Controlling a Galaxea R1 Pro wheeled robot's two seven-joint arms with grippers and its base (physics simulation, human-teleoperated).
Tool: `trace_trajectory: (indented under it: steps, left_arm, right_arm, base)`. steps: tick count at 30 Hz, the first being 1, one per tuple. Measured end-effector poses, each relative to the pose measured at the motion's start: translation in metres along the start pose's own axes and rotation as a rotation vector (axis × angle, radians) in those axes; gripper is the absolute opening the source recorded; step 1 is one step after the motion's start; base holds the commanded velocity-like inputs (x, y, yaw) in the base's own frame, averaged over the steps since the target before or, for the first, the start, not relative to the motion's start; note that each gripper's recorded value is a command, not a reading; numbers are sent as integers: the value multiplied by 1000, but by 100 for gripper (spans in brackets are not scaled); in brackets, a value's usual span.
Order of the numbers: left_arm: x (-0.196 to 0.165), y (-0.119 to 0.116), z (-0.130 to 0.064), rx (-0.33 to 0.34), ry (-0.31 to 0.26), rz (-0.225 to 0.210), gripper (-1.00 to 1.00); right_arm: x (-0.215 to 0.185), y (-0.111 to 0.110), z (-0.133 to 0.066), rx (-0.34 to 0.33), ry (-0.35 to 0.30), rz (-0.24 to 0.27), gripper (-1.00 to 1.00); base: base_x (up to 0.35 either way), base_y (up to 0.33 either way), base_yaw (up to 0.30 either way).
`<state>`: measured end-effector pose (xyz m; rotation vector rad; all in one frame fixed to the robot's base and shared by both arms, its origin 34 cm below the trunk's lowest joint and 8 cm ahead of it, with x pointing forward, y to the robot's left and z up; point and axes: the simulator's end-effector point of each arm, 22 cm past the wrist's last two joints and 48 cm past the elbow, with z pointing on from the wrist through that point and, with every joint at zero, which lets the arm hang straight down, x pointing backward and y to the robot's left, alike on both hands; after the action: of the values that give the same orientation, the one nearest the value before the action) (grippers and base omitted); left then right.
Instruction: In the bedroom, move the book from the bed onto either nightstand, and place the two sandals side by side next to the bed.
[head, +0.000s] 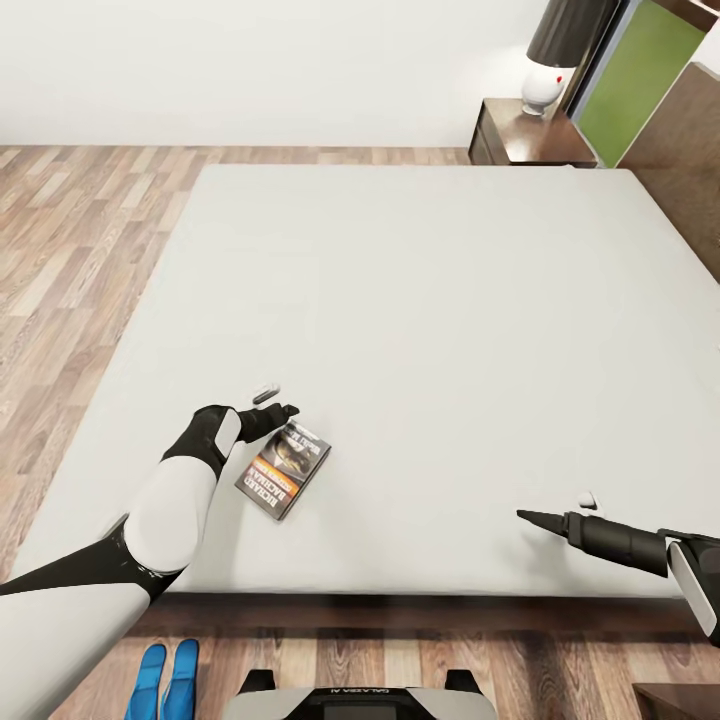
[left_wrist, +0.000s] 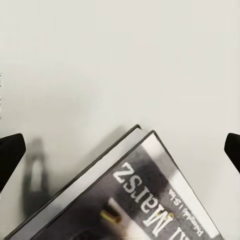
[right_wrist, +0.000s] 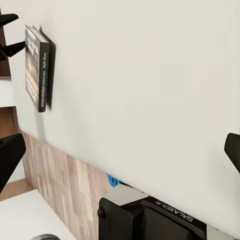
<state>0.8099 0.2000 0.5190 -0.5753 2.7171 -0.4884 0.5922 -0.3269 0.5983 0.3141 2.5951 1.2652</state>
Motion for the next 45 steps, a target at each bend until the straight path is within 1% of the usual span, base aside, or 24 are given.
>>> trace_trajectory:
  steps: [6, 22, 30, 45]
  left_arm:
    - [1, 0, 0, 1, 1, -1, 100]
    - [1, 0, 0, 2, 0, -1, 100]
    - [1, 0, 0, 2, 0, -2, 100]
    - [1, 0, 0, 1, 0, 0, 100]
  right_arm:
    - [0, 0, 0, 0, 0, 0, 100]
    - [0, 0, 0, 1, 0, 0, 100]
    - [0, 0, 0, 1, 0, 0, 100]
    - [0, 0, 0, 0, 0, -1, 100]
  base:
    - [-160, 0, 0]
    - [-13, 0, 0]
    - [-178, 0, 0]
    - [-9, 0, 0]
